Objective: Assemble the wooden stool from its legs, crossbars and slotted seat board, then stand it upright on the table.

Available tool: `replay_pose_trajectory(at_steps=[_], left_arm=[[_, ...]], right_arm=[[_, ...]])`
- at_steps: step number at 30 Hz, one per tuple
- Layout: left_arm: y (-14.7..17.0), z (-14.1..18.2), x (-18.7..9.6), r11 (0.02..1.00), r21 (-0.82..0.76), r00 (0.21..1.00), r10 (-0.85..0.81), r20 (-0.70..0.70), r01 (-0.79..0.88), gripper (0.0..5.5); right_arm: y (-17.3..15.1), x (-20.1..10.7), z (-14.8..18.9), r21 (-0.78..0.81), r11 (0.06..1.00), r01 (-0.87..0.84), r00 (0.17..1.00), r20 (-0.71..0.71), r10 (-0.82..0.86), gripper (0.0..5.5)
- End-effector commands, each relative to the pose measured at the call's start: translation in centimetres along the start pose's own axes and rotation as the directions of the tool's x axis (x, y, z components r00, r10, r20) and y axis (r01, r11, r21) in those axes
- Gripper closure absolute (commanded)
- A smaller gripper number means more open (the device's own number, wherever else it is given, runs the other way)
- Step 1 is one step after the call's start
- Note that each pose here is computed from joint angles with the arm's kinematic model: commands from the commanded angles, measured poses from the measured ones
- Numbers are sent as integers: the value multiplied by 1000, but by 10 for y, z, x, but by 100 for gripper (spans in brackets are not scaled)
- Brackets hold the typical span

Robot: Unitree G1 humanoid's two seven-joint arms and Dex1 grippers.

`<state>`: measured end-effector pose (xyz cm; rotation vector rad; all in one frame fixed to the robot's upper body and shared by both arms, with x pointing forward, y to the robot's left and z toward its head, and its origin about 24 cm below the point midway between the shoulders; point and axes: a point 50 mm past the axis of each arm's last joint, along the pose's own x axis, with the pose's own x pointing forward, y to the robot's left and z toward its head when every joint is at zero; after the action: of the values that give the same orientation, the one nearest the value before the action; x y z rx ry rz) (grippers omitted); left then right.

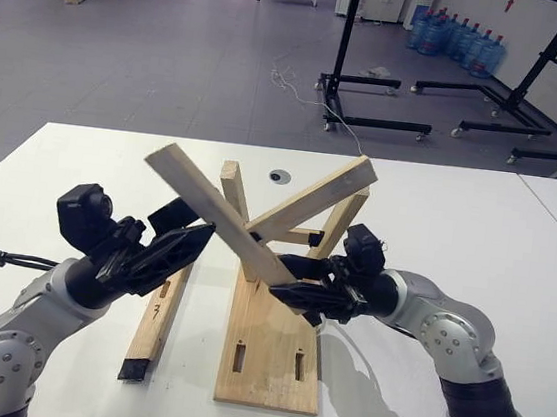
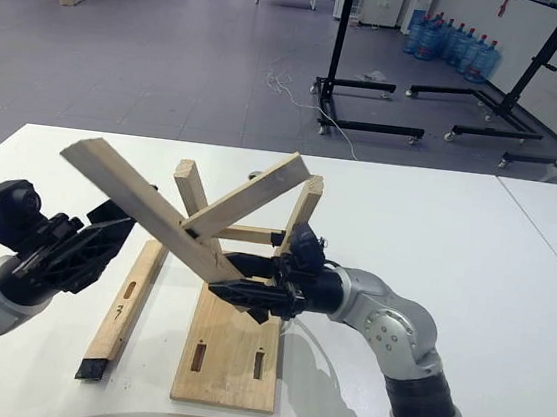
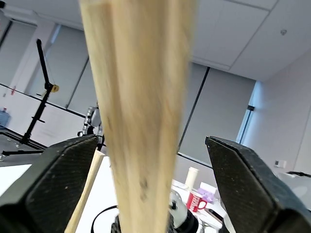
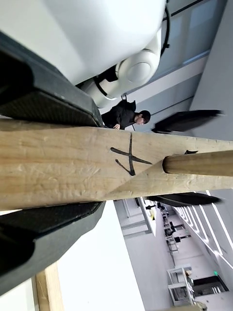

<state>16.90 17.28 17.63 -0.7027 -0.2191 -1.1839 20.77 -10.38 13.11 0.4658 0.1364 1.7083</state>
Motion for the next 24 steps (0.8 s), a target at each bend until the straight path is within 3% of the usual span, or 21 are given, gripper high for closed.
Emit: replay_pose_trajectory(at_steps=[1,15,24], left_arm=[[1,-3,0,1000,-14,1000,18,1,-18,146],[-1,-5,1,999,-27,1000,-19,21,19,328],[11,-3,1,999,29,999,36,22,-36,337]], right_arm=[[-4,3,1,-55,998,-13,999,-41,11,345],[-12,3,-8,-72,997,15,998,-60,-19,345],[-16,5,-9,-100,994,52,998,-36,-56,345]])
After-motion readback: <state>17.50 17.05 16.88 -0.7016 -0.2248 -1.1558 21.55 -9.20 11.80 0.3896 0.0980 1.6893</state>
